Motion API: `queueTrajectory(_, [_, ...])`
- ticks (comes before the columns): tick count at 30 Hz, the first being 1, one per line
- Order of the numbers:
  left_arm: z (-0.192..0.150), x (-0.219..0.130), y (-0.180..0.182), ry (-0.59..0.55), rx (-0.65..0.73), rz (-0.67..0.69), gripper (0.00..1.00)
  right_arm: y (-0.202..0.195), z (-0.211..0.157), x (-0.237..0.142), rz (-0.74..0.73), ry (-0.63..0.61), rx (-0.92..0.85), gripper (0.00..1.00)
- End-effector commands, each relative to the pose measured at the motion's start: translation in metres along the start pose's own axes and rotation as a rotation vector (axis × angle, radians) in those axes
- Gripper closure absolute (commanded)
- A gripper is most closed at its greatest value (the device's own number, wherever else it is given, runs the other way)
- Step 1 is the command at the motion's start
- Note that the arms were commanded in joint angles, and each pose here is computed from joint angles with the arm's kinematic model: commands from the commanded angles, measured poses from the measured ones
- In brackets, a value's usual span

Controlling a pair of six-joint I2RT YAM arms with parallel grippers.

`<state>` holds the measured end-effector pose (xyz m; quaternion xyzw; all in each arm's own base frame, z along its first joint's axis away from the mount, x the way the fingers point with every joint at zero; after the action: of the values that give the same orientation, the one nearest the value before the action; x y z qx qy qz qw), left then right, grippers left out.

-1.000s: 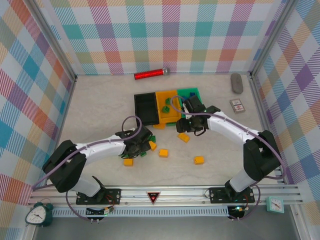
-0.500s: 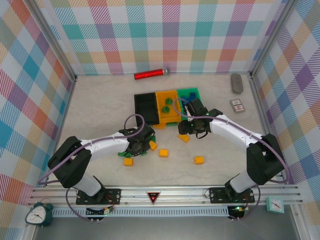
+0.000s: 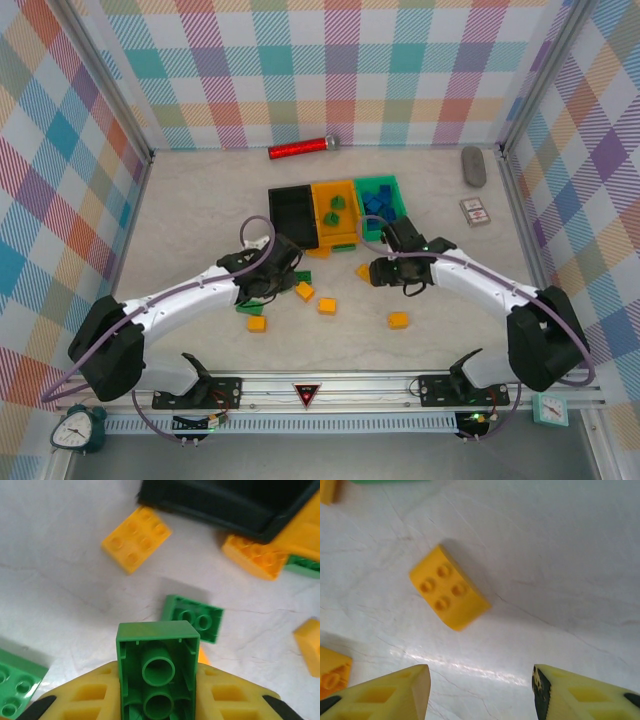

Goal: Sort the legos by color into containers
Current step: Place the lego in the container.

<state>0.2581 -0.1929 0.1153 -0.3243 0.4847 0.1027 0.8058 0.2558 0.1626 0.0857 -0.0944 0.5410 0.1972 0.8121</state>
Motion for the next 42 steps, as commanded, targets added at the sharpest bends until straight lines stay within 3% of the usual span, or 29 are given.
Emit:
queueTrajectory(1, [0.014, -0.016, -0.029, -0.053, 0.086, -0.058, 0.73, -0.008, -0.013, -0.005, -0.038, -0.022, 0.036, 0.44])
queueTrajectory(11, [0.018, 0.005, -0.111, -0.014, 0.226, -0.100, 0.73, -0.018, -0.051, -0.004, -0.057, -0.044, 0.093, 0.43])
queueTrajectory(20, [0.024, 0.037, -0.174, 0.013, 0.307, -0.133, 0.72, -0.015, -0.050, -0.009, -0.027, -0.113, 0.076, 0.41])
queueTrajectory(29, [0.050, 0.088, -0.201, 0.082, 0.262, -0.153, 0.69, -0.012, -0.049, -0.010, -0.006, -0.135, 0.066, 0.41])
queueTrajectory(38, [0.053, 0.099, -0.226, 0.116, 0.248, -0.230, 0.63, -0.012, -0.049, -0.008, -0.008, -0.141, 0.063, 0.41])
queueTrajectory(42, [0.053, 0.100, -0.226, 0.116, 0.249, -0.231, 0.54, -0.013, -0.048, -0.008, -0.008, -0.140, 0.063, 0.41])
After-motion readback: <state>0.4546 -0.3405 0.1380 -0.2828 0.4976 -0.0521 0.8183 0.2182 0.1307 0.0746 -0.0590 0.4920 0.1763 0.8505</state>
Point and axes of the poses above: each hand's point on the last joint's axis, 136 mm out from that joint toward the fingers, its own x axis out along the fingers, its own y axis along the line the jaws close on, z = x × y, the point moved 1 cm from there along -x, back along the fingers, and after that the axes turned 15 degrees about -x, right-handed, at the moved point
